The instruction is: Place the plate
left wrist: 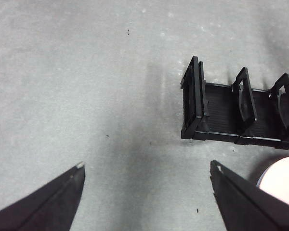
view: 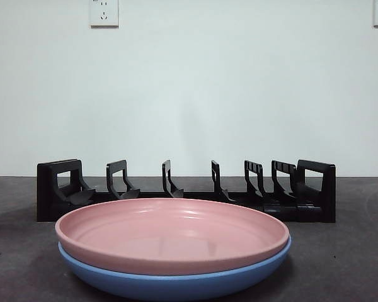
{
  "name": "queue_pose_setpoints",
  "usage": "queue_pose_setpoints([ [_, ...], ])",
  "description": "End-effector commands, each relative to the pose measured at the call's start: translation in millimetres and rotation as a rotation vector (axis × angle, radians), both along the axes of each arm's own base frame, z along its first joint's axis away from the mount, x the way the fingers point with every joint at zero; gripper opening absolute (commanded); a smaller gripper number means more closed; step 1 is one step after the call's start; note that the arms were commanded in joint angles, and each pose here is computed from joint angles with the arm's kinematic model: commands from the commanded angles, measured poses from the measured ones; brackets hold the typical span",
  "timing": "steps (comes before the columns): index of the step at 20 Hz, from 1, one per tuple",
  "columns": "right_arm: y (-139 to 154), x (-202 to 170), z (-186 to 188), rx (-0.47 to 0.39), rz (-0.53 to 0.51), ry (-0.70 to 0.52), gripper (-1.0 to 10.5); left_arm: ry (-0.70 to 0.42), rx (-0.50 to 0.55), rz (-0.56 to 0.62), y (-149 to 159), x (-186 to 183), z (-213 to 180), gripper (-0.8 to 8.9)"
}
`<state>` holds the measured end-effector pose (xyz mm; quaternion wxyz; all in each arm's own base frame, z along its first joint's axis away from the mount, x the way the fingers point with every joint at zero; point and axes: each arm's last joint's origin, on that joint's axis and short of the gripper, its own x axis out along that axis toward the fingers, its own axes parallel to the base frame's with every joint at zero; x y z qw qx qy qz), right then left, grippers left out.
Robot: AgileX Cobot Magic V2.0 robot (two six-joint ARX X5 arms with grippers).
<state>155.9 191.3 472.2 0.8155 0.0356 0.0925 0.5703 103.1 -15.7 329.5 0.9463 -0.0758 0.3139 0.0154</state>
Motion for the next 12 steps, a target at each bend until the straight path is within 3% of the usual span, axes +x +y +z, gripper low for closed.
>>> queue_pose_setpoints([
  [1, -11, -18, -30, 0.062, -0.021, -0.082, 0.1, -0.017, -0.014, 0.011, 0, 1, 4, 4.06],
  [4, -35, -49, -69, 0.192, -0.033, -0.144, 0.1, -0.016, -0.013, 0.011, 0, 1, 4, 4.06],
  [7, -50, -73, -96, 0.231, -0.05, -0.142, 0.1, -0.017, -0.014, 0.011, 0, 1, 4, 4.06],
  [9, -50, -85, -112, 0.158, -0.004, -0.129, 0.1, -0.016, -0.013, 0.011, 0, 1, 4, 4.06],
  [12, -41, -94, -137, -0.1, 0.072, -0.14, 0.1, -0.016, -0.014, 0.011, 0, 1, 4, 4.06],
])
